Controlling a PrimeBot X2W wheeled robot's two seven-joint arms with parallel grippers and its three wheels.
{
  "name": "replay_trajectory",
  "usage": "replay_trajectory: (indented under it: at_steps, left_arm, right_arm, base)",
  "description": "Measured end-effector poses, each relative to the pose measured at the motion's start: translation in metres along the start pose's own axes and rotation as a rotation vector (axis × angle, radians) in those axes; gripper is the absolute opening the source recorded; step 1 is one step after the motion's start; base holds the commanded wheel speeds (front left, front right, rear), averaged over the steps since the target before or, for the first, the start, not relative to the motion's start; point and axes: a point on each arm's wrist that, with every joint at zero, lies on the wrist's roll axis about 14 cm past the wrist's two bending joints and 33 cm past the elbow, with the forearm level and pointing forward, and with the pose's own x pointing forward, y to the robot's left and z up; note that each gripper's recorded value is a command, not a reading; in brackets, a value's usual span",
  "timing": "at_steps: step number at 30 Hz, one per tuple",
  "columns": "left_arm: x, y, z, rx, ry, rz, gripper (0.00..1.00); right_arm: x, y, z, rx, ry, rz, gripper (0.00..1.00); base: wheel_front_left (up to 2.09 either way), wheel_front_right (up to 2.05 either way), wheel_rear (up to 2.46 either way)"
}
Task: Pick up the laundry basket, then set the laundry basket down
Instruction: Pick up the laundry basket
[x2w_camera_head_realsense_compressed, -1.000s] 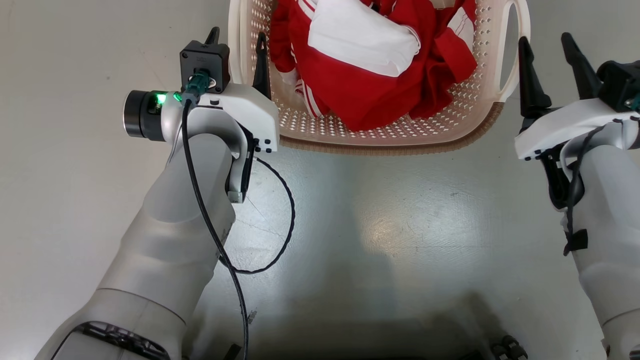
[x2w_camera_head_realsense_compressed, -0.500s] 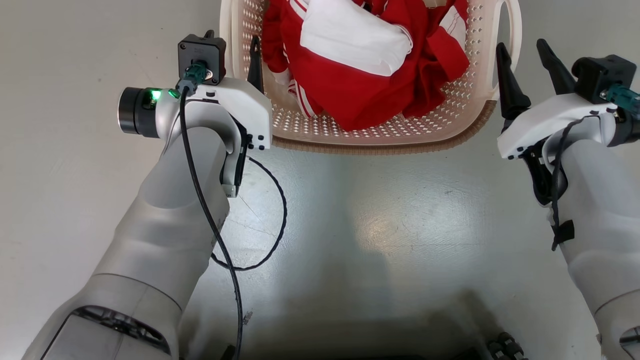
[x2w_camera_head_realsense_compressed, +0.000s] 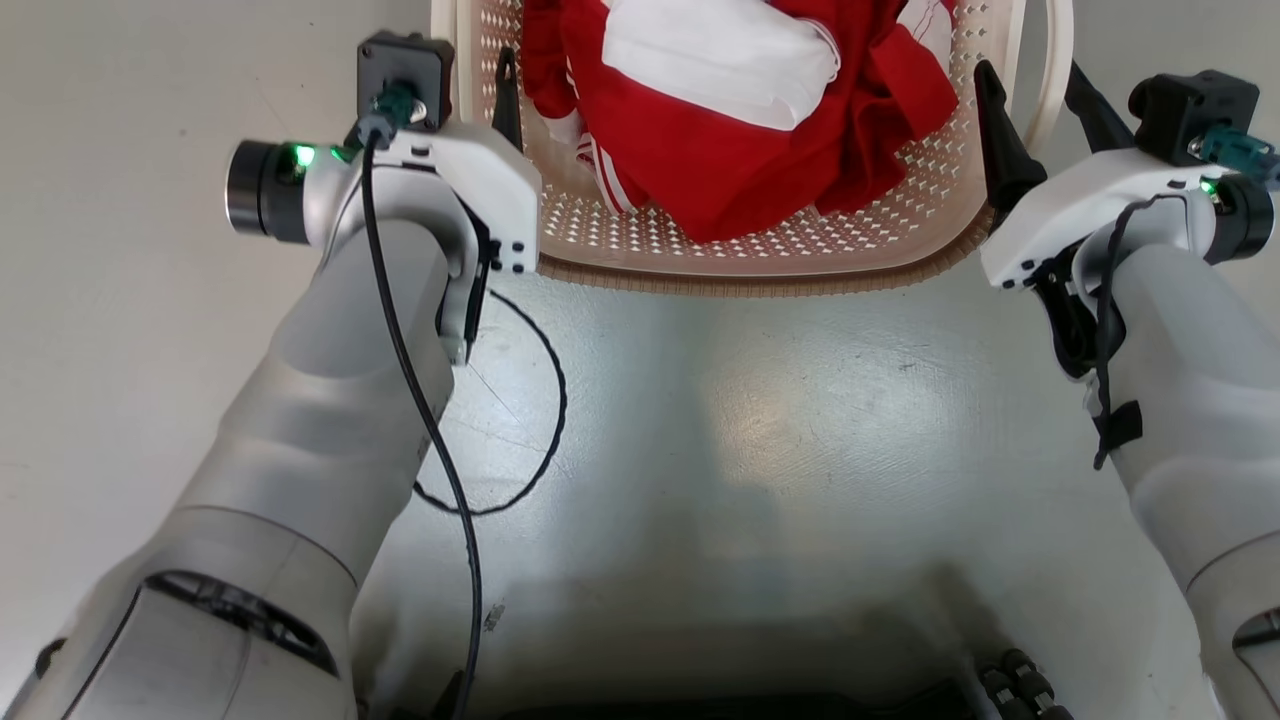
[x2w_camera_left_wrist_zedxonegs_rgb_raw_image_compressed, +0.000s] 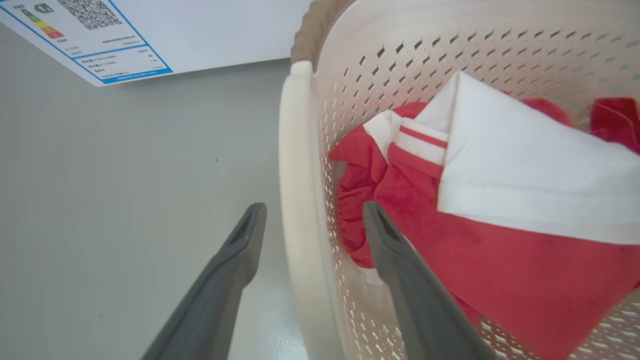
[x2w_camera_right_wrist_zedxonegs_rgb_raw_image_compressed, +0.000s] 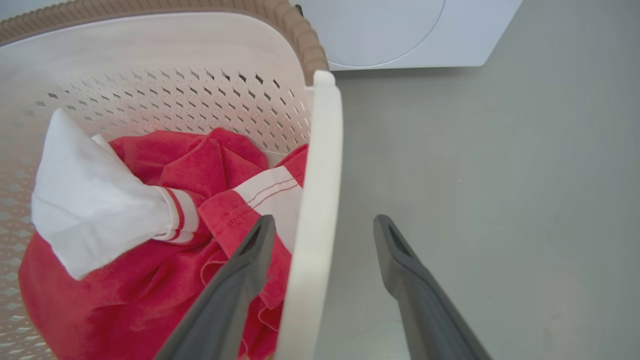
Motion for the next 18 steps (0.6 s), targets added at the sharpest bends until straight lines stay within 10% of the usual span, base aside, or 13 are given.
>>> replay_trajectory:
  at_steps: [18]
  left_arm:
    - [0.011, -0.003, -0.006, 0.042, 0.05, -0.019, 1.0]
  right_arm:
    - [0.012, 0.003, -0.004, 0.028, 0.047, 0.006, 1.0]
  base:
    - [0.0, 0.0, 0.0]
